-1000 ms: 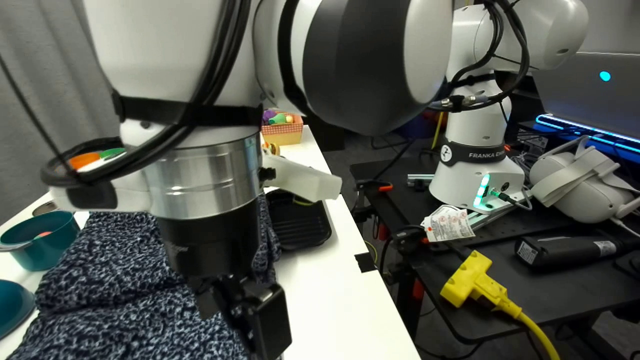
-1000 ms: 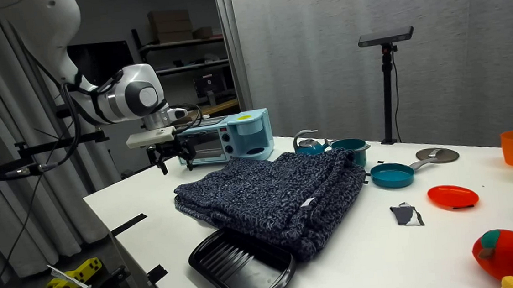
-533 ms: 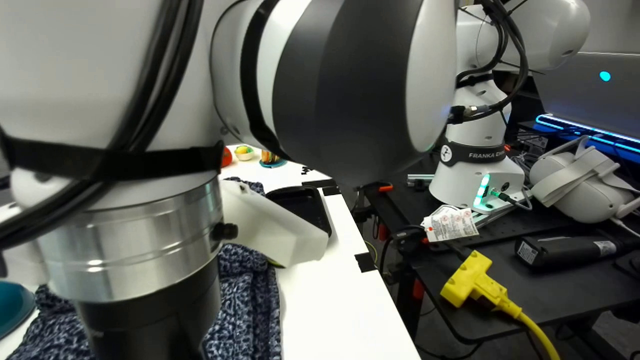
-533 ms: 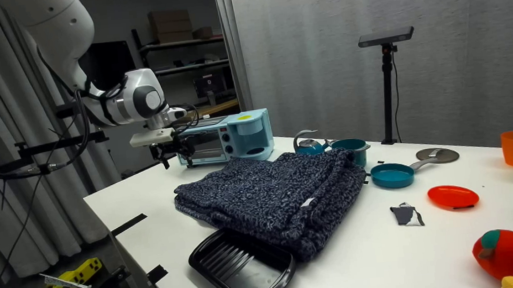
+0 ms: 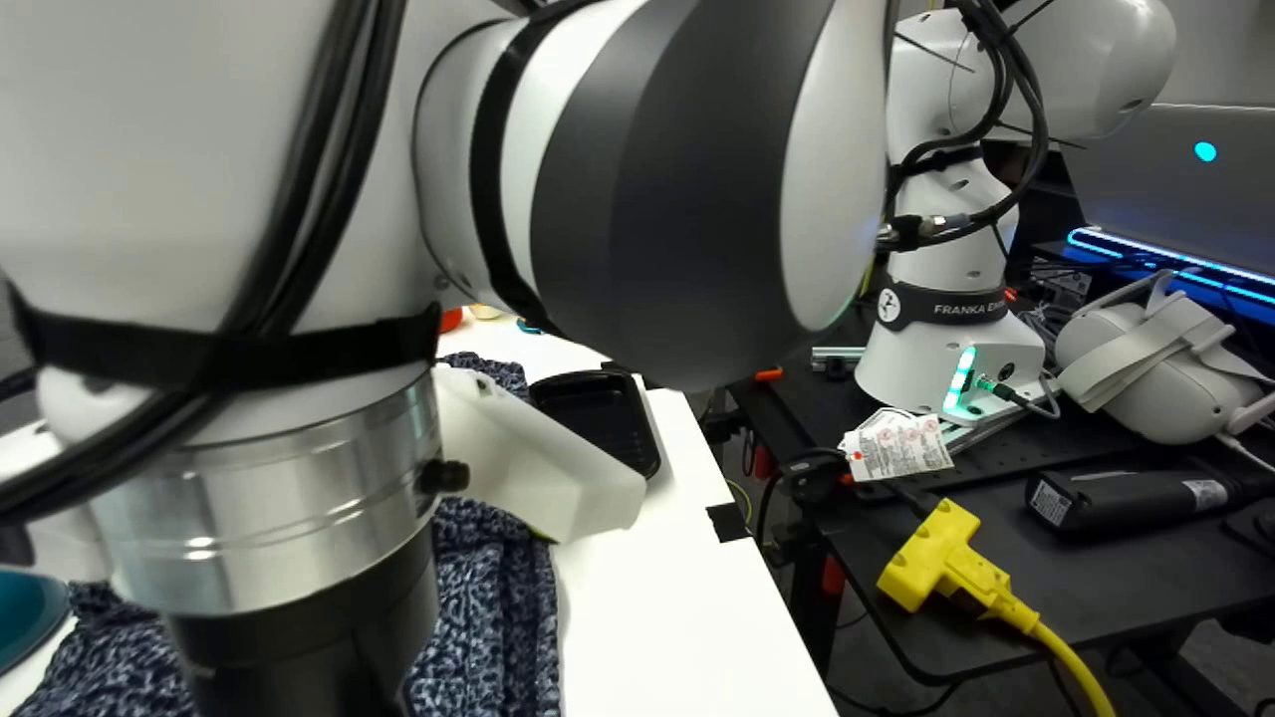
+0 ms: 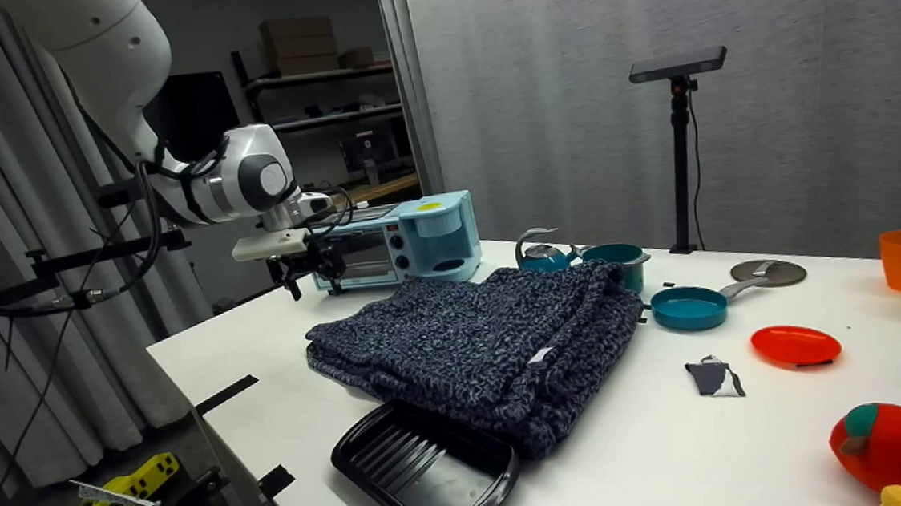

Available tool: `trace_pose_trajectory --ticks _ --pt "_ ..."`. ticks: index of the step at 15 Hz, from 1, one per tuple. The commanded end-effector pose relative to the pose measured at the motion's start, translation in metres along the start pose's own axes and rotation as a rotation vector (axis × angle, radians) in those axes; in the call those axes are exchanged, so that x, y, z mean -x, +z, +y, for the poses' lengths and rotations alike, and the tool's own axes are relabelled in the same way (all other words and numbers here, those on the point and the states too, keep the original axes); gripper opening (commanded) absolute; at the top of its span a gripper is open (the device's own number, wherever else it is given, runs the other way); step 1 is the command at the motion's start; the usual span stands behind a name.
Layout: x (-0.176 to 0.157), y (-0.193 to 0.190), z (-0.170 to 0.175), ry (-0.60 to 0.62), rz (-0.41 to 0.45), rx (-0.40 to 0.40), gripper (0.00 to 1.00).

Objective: Fold the fleece

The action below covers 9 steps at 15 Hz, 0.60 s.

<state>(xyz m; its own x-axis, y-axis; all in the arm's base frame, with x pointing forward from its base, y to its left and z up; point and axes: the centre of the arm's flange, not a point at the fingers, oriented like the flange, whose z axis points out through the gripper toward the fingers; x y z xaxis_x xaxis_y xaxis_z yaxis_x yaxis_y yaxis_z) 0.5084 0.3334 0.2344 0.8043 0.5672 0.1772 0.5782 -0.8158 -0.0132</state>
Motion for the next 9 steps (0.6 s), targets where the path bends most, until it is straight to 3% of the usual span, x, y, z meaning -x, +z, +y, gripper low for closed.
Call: trace_pose_trajectory --ticks 1,9 --pt "-0.015 0.024 -0.007 0.046 0.023 0.042 1.0" --pt "-0.028 0.05 -0.017 0.194 0.08 0.093 1.0"
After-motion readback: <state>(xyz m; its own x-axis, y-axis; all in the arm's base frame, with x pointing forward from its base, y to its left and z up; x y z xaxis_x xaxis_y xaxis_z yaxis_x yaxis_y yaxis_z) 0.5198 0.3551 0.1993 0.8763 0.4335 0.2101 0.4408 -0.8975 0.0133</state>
